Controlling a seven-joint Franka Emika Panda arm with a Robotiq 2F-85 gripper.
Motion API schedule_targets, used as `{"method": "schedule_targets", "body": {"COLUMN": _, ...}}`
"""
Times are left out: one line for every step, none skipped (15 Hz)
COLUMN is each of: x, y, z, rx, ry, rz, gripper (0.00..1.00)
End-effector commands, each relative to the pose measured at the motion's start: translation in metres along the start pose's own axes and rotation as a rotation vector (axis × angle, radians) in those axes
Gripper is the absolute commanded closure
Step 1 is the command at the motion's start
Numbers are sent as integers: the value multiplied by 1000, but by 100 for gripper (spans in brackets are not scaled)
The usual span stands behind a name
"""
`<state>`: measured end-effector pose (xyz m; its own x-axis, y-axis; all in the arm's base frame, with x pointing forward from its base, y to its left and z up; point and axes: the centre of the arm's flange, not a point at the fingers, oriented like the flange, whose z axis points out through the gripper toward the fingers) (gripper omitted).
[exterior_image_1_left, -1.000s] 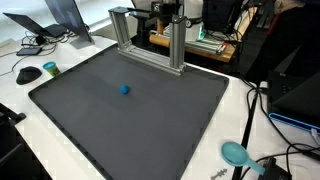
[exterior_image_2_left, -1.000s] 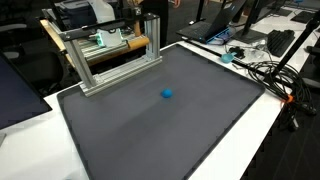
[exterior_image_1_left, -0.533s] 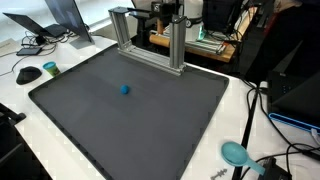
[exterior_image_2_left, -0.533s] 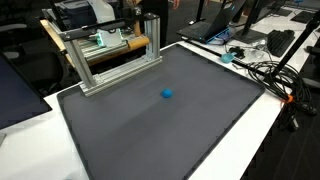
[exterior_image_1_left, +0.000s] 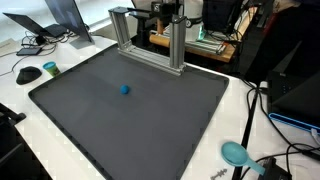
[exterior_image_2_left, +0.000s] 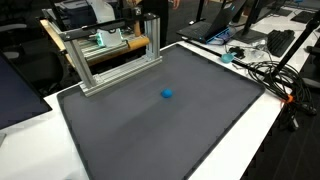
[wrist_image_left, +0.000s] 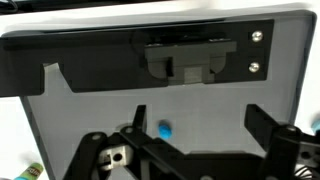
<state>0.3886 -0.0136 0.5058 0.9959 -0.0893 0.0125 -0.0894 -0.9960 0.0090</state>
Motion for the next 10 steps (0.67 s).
{"method": "schedule_targets", "body": {"x": -23, "y": 12, "z": 11, "rx": 28, "ry": -12, "rz": -6, "gripper": 0}}
{"method": "schedule_targets", "body": {"x": -28, "y": 14, "z": 17, "rx": 34, "ry": -7, "rz": -6, "gripper": 0}}
{"method": "schedule_targets", "body": {"x": -9, "y": 8, "z": 11, "rx": 11, "ry": -20, "rz": 4, "gripper": 0}}
{"method": "schedule_targets", "body": {"x": -12, "y": 10, "z": 15, "rx": 13, "ry": -26, "rz": 4, "gripper": 0}}
{"method": "schedule_targets", "body": {"x": -15, "y": 10, "z": 16, "rx": 14, "ry": -28, "rz": 4, "gripper": 0}}
{"method": "schedule_targets", "body": {"x": -17, "y": 11, "z": 17, "rx": 15, "ry": -28, "rz": 4, "gripper": 0}}
{"method": "schedule_targets", "body": {"x": -18, "y": 11, "z": 17, "rx": 15, "ry": -27, "rz": 4, "gripper": 0}}
{"method": "schedule_targets", "body": {"x": -18, "y": 11, "z": 17, "rx": 15, "ry": -27, "rz": 3, "gripper": 0}}
{"method": "schedule_targets", "body": {"x": -18, "y": 8, "z": 20, "rx": 17, "ry": -21, "rz": 6, "gripper": 0}}
{"method": "schedule_targets", "body": {"x": -19, "y": 5, "z": 21, "rx": 16, "ry": -9, "rz": 7, "gripper": 0}}
